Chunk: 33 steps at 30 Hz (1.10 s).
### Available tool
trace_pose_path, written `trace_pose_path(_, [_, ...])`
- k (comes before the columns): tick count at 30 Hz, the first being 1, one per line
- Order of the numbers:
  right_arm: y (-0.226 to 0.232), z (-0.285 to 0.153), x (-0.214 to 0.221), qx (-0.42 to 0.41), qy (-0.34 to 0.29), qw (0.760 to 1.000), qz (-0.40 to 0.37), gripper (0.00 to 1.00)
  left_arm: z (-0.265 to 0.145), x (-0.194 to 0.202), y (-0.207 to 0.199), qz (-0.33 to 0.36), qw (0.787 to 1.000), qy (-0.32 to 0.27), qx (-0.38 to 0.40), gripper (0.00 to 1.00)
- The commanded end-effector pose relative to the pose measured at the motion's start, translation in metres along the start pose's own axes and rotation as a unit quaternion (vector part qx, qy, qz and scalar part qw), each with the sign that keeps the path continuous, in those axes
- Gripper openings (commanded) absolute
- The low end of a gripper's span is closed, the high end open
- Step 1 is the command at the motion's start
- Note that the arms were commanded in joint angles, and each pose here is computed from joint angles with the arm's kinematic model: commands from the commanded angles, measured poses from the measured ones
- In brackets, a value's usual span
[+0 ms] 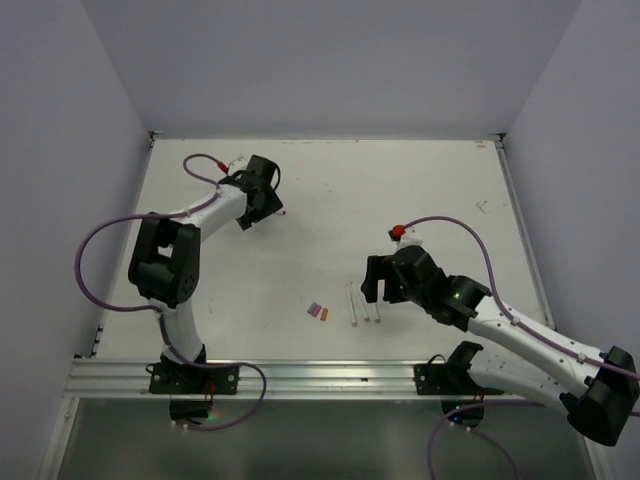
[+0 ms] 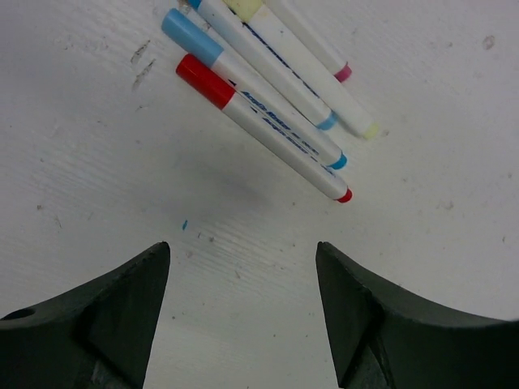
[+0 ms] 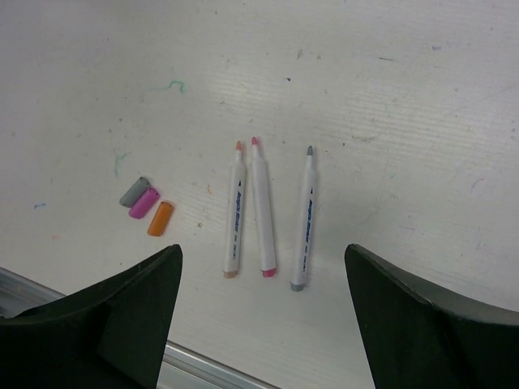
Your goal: Open the pen caps
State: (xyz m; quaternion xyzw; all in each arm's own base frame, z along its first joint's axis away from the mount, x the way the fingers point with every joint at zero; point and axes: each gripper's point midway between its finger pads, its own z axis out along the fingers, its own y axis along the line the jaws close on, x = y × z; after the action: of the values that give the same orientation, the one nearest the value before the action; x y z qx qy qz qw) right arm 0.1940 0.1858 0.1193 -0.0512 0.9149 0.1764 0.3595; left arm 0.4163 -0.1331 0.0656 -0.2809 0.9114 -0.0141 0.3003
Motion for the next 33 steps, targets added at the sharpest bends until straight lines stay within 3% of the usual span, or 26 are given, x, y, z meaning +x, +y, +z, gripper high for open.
trace_pose_path(1, [-0.005,-0.006,-0.008,0.008,-0.017,1.000,-0.006,0.85,0.010,-0.017,0.000,-0.034,0.999,0.003,-0.013,0.75])
trace_pose_path(33, [-0.008,0.003,0.002,0.007,-0.014,1.000,-0.005,0.86,0.066,-0.027,-0.001,-0.059,0.998,0.032,-0.018,0.71])
